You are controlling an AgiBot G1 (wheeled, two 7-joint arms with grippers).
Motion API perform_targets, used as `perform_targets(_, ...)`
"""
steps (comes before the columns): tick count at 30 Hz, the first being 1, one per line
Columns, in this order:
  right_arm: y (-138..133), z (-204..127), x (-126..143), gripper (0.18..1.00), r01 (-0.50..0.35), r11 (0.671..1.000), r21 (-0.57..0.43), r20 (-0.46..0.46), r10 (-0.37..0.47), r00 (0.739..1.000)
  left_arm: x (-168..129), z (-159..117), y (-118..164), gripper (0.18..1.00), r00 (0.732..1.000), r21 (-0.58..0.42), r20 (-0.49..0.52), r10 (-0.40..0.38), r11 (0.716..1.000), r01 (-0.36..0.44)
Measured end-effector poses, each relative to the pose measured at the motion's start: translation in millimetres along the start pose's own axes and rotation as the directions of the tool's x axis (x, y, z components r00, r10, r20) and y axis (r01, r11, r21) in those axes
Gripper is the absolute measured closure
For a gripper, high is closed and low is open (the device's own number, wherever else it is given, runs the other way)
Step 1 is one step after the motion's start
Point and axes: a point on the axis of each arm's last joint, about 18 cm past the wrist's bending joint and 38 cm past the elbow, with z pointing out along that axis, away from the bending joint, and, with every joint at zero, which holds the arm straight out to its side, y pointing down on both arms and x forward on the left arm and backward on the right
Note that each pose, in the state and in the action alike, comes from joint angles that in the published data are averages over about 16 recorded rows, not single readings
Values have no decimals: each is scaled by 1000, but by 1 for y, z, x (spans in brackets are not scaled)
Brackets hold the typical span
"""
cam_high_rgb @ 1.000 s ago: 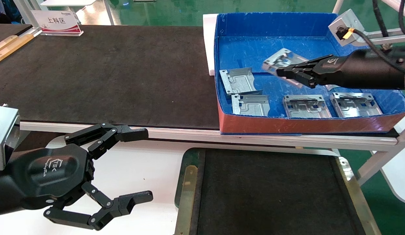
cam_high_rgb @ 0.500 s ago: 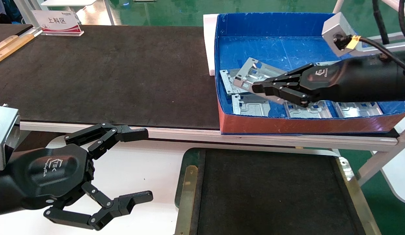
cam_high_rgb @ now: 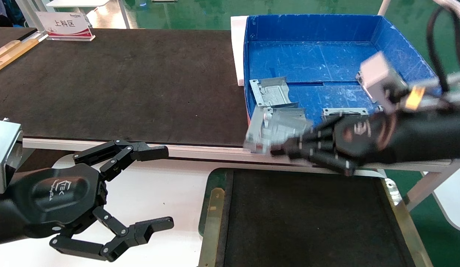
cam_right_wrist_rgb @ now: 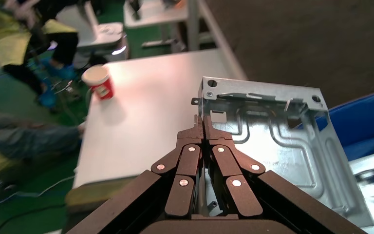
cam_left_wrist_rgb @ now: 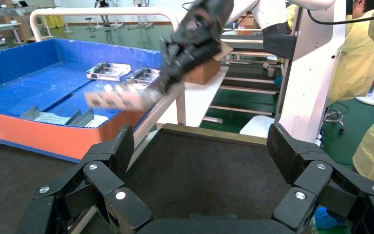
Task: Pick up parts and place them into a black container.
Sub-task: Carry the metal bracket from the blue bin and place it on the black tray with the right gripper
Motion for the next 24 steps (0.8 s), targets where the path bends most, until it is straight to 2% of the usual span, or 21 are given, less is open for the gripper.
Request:
perform_targets(12,59,18,-31,988,-30,993,-117,114,44,992,0,0,0,184,1000,0,0,0,1000,0)
perform_targets(24,120,38,-37,988,26,978,-209,172,11,985,0,0,0,184,1000,0,0,0,1000,0)
